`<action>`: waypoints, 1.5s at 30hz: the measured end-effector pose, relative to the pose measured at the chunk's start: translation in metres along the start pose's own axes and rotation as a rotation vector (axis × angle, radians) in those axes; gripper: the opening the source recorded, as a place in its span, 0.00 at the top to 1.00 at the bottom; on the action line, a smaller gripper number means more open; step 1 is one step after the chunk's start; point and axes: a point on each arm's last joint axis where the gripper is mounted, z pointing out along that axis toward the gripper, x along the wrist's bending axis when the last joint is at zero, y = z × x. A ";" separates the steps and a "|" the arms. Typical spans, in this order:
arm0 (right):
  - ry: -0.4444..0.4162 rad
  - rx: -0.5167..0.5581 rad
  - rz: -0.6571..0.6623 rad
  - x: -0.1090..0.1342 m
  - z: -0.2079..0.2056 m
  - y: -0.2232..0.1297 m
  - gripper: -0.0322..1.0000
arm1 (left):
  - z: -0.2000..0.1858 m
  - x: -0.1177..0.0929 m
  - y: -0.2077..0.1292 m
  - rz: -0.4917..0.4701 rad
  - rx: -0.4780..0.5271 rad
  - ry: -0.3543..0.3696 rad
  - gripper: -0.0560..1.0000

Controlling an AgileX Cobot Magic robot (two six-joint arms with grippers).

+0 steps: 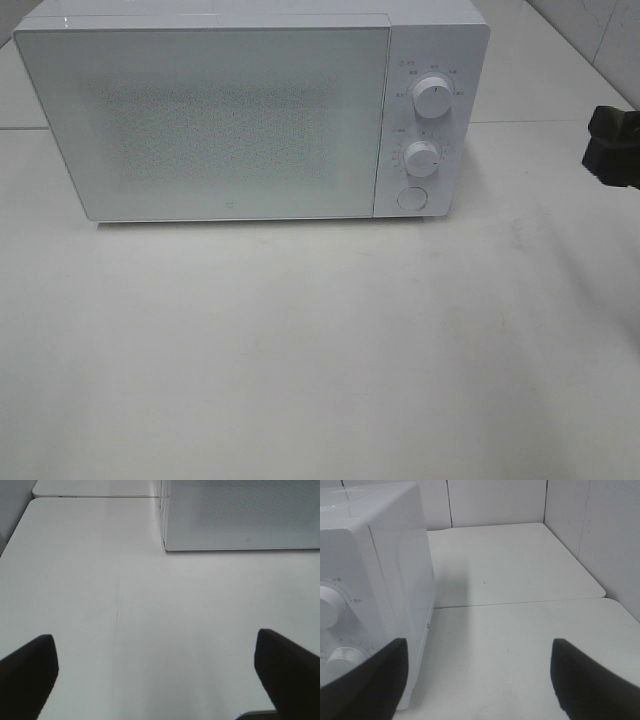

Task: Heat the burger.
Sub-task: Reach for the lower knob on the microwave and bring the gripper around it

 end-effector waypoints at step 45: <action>0.024 0.045 -0.100 0.128 0.035 -0.061 0.24 | 0.000 0.000 0.000 0.000 0.000 0.000 0.01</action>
